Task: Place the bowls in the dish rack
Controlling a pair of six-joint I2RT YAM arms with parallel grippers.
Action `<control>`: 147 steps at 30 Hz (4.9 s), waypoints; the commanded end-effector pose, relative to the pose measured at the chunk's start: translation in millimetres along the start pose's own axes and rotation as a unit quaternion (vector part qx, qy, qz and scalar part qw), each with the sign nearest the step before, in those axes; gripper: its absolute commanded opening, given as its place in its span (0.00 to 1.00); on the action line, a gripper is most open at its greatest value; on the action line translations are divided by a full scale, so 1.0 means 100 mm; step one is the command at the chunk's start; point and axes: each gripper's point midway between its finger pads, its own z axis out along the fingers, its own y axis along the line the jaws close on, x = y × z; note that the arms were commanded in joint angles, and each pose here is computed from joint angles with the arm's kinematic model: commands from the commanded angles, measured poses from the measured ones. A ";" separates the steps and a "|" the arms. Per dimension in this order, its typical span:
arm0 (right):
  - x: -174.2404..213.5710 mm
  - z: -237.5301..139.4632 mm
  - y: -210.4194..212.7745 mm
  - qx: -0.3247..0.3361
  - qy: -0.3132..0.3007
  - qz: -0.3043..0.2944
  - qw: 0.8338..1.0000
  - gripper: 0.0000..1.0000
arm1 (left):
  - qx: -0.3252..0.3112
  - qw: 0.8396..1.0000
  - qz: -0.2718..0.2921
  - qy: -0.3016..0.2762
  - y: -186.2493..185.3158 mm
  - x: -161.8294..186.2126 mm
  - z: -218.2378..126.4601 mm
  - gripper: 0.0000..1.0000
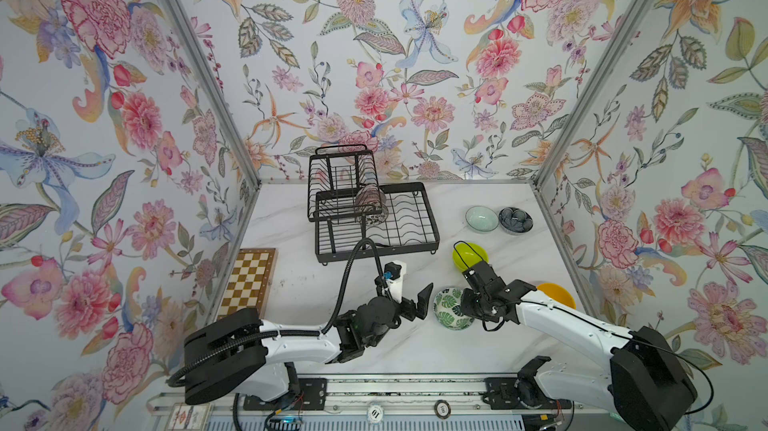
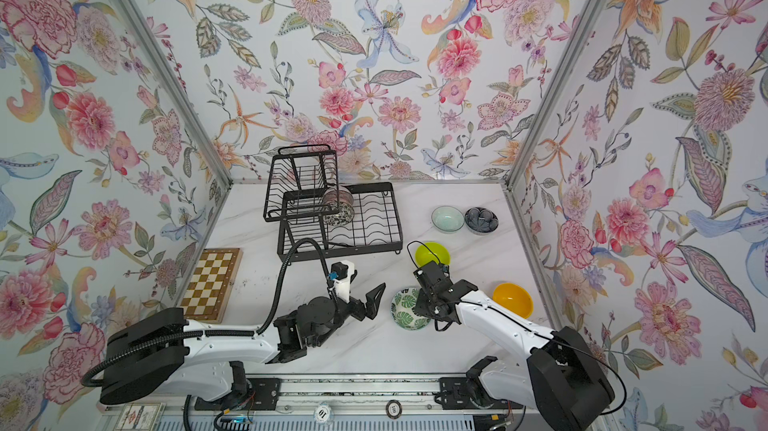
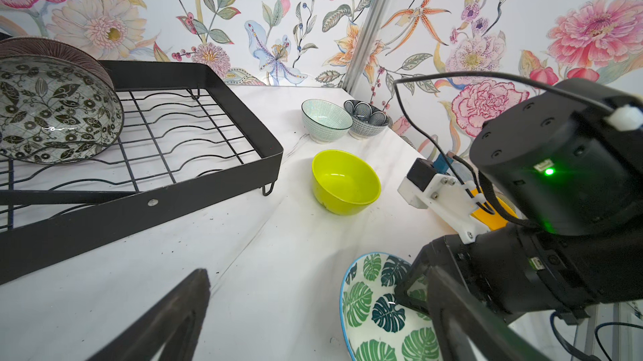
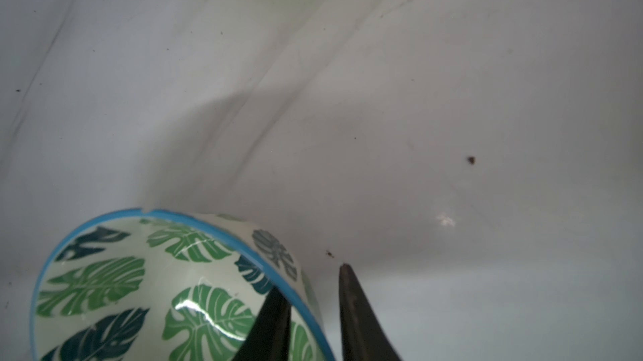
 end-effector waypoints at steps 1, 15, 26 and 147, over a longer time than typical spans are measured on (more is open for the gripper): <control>-0.09 -0.01 0.08 -0.003 -0.014 -0.006 1.000 0.15 | -0.010 1.000 -0.005 -0.004 0.03 0.02 -0.03 0.99; -0.69 -0.53 0.46 -0.040 -0.108 -0.040 0.993 0.02 | -0.056 0.998 0.027 0.001 0.13 -0.16 0.03 0.99; -1.47 -1.16 1.06 -0.125 -0.249 -0.040 0.960 0.00 | -0.054 0.998 -0.019 0.025 0.23 -0.65 0.29 0.97; -3.05 -1.97 1.11 -0.664 -0.166 0.551 0.477 0.00 | -0.157 0.960 0.144 -0.184 0.26 -1.68 1.82 0.37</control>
